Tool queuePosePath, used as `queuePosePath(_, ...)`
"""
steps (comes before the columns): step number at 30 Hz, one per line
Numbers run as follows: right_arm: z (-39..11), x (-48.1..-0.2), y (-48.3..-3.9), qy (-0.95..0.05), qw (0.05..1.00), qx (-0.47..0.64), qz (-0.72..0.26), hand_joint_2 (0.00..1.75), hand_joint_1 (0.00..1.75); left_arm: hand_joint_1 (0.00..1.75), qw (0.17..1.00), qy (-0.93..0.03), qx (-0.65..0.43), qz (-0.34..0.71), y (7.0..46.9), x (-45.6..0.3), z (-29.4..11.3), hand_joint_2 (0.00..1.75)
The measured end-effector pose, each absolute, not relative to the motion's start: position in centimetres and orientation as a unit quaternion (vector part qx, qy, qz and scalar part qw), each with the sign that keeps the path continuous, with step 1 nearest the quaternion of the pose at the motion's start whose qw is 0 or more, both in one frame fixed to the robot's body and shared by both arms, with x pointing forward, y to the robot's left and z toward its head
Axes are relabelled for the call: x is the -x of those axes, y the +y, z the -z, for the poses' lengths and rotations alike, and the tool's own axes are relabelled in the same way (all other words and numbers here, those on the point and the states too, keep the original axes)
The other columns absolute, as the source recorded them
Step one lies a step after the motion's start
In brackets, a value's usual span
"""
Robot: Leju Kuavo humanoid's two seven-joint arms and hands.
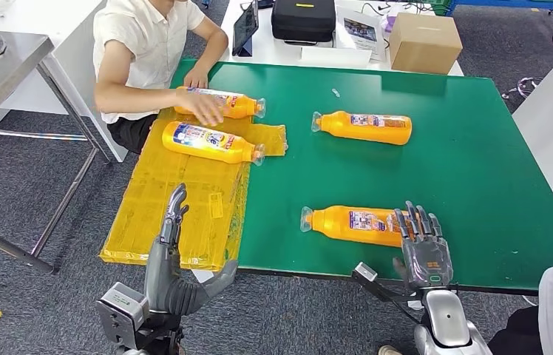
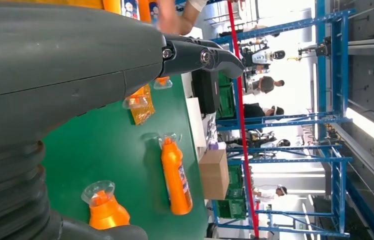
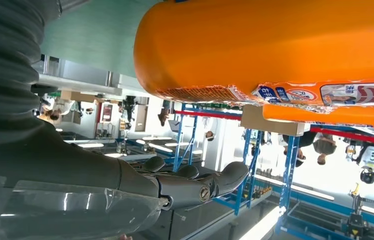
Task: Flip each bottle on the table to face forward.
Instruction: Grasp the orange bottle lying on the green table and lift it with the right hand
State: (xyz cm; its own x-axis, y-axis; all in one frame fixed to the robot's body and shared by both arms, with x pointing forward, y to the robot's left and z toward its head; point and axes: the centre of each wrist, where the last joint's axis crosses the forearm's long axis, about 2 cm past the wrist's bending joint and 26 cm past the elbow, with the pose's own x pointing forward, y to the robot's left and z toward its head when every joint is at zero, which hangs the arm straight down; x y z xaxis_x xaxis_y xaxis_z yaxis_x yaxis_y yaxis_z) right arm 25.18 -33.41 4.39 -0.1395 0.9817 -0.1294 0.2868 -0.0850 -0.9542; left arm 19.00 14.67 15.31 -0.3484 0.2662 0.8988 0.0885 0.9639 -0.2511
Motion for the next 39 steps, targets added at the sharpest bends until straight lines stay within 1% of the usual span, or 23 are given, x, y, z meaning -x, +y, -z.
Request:
queuePosePath(5,-4.3,-25.6,-33.7,-0.573,0.367,0.550,-0.484,1.75,0.00,0.00,0.561,-0.816,0.114,-0.080,14.6,-19.1,-15.4,1.75)
queuePosePath(15,-3.5,-27.6,-35.1,-0.557,0.440,0.518,-0.478,1.75,0.00,0.00,0.572,-0.805,0.142,-0.067,14.0,-19.4,-15.2,1.75)
queuePosePath(29,-3.3,-30.8,-35.8,-0.551,0.475,0.507,-0.462,1.75,0.00,0.00,0.575,-0.800,0.166,-0.044,13.2,-20.4,-15.2,1.75)
queuePosePath(30,-3.3,-30.9,-35.8,-0.551,0.479,0.506,-0.461,1.75,0.03,0.00,0.576,-0.799,0.167,-0.044,13.2,-20.4,-15.2,1.75)
queuePosePath(33,-3.2,-31.1,-35.7,-0.548,0.489,0.499,-0.460,1.75,0.89,0.00,0.578,-0.798,0.168,-0.043,13.1,-20.6,-15.1,1.75)
queuePosePath(34,-3.1,-31.2,-35.7,-0.547,0.492,0.495,-0.462,1.75,1.13,0.00,0.578,-0.797,0.169,-0.042,13.1,-20.6,-15.1,1.75)
queuePosePath(35,-3.0,-31.2,-35.6,-0.546,0.496,0.491,-0.464,1.75,1.13,0.00,0.578,-0.797,0.170,-0.042,13.1,-20.7,-15.1,1.75)
queuePosePath(36,-2.9,-31.2,-35.6,-0.544,0.500,0.486,-0.467,1.75,1.22,0.00,0.578,-0.796,0.172,-0.042,13.1,-20.8,-15.1,1.75)
queuePosePath(39,-2.8,-31.3,-35.7,-0.540,0.509,0.477,-0.471,1.75,1.64,0.00,0.580,-0.795,0.174,-0.041,13.0,-20.9,-15.1,1.75)
